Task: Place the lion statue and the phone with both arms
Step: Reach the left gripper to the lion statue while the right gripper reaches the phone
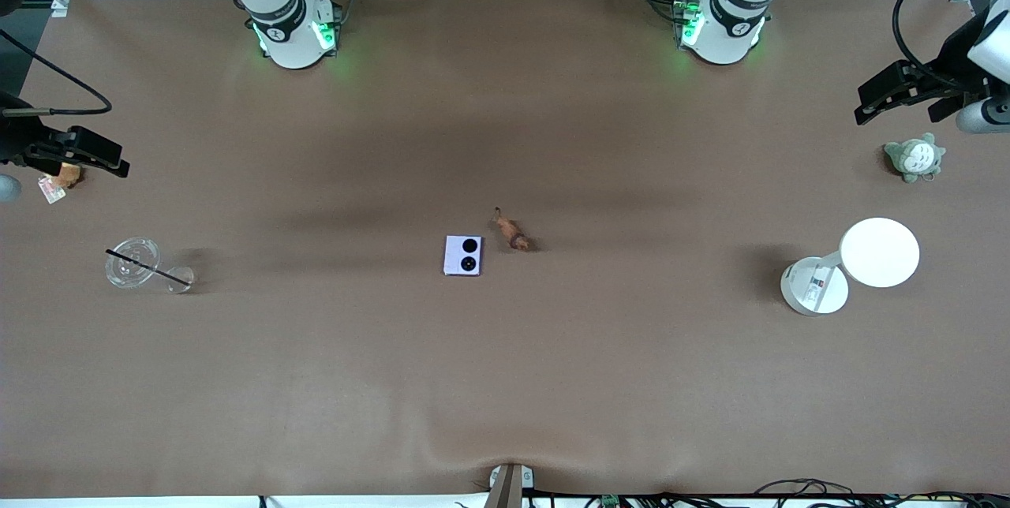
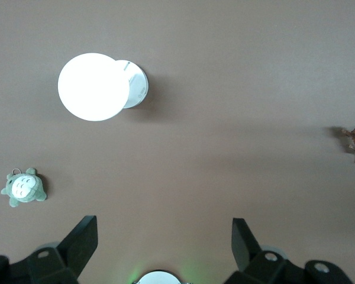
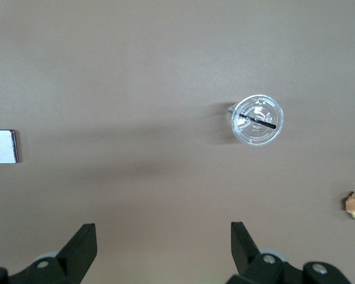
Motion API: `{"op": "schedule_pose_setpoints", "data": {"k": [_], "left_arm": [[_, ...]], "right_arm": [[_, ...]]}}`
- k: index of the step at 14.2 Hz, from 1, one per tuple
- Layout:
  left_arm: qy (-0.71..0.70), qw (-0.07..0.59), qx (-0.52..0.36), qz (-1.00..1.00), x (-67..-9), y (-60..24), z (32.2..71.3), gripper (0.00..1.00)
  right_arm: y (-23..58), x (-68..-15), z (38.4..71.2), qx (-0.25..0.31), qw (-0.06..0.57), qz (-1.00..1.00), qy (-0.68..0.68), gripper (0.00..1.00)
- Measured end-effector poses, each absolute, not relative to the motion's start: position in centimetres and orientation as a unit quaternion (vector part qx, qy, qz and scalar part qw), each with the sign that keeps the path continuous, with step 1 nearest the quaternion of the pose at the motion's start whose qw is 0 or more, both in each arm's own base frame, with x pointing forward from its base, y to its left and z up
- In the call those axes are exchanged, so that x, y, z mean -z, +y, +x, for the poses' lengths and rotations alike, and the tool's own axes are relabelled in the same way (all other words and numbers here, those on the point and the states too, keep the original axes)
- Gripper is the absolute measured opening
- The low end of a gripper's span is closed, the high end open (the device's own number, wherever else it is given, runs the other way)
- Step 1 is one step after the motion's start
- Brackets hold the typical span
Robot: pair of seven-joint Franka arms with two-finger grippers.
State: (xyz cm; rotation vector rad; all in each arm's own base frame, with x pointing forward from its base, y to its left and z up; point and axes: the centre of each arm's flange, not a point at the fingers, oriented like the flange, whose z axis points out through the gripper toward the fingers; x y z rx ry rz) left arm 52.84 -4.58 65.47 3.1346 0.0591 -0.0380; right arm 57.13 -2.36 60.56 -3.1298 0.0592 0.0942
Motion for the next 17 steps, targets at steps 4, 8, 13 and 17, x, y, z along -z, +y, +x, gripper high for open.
{"op": "schedule_pose_setpoints", "data": {"k": [4,8,13,17], "left_arm": [[0.013,0.003,0.014,1.000,-65.3,-5.2,52.9,1.00],[-0.007,0.002,0.037,0.999,-62.2,-7.7,55.1,1.00],[-0.004,0.004,0.039,0.999,-54.6,-16.4,59.4,1.00],[0.046,0.010,0.026,0.999,-48.0,-24.4,61.0,1.00]], "right_arm": [[-2.4,-60.5,57.3,-0.028,0.005,-0.999,0.019,1.00],[-2.6,-61.2,57.3,-0.020,0.004,-1.000,0.021,1.00],[-2.5,-61.1,57.4,-0.021,0.005,-1.000,0.020,1.00],[-2.0,-59.7,58.2,-0.031,0.014,-0.999,0.017,1.00]]}}
